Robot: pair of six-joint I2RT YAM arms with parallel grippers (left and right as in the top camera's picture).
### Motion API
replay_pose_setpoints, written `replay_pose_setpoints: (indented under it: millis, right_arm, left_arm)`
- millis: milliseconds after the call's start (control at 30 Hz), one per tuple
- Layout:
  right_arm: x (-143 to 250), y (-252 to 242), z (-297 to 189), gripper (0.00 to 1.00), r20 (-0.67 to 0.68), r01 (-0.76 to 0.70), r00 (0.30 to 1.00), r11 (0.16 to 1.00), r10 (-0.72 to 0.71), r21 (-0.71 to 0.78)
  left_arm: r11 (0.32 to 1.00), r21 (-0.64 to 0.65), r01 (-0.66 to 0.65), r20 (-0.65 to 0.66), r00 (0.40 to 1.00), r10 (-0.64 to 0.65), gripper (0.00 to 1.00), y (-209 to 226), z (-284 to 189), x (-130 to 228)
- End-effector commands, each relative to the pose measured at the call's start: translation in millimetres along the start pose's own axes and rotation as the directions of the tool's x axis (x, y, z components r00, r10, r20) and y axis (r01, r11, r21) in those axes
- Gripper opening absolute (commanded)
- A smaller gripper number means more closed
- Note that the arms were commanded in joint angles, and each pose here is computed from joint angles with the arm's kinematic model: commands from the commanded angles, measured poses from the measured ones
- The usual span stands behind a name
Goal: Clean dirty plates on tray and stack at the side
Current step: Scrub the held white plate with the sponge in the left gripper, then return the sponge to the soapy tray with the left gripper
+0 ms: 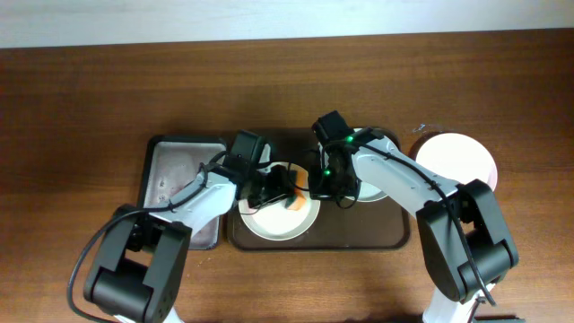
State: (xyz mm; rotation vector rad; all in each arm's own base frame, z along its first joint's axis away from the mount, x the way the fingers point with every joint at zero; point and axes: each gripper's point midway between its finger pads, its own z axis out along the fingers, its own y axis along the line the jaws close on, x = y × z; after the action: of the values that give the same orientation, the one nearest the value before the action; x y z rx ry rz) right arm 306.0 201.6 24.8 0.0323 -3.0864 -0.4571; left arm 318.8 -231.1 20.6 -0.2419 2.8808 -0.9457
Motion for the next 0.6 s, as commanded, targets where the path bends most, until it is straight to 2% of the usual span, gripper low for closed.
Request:
replay_pose_setpoints:
  millis: [0,233,300,367,433,567]
  right_arm:
    - [0.4,0.4,1.6,0.04,0.0,0.0,1.0,1.0,0.0,0.002]
    - [0.4,0.3,1.6,0.04,0.0,0.0,1.0,1.0,0.0,0.002]
    - [0.4,0.3,1.6,0.04,0.0,0.002,1.0,1.0,-0.002,0.002]
    - [0.3,0.4,1.6,0.04,0.0,0.003,1.0,1.0,-0.003,0.002]
    - [0.3,0.4,1.6,0.04,0.0,0.004,1.0,1.0,-0.004,0.002]
    - [-7.3,3.3,-1.3,0.04,0.033,0.089,0.995,0.996,-0.089,-0.006]
  left_arm:
    - [0.991,-0.132,-0.003,0.068,0.998,0.012,0.0,33.9,-25.8,-13.6]
    - [0.97,-0.14,-0.2,0.15,0.964,0.221,0.0,17.9,-76.5,-24.1]
    - [0.956,-0.178,-0.234,0.176,0.948,0.265,0.0,19.1,-91.6,-25.9]
    - [0.937,-0.262,-0.232,0.212,0.933,0.29,0.0,29.8,-108.2,-31.6]
    - [0.911,-0.374,-0.173,0.268,0.921,0.284,0.0,49.5,-130.8,-40.9]
    - [0.869,-0.493,-0.04,0.318,0.922,0.223,0.0,92.1,-160.3,-50.7]
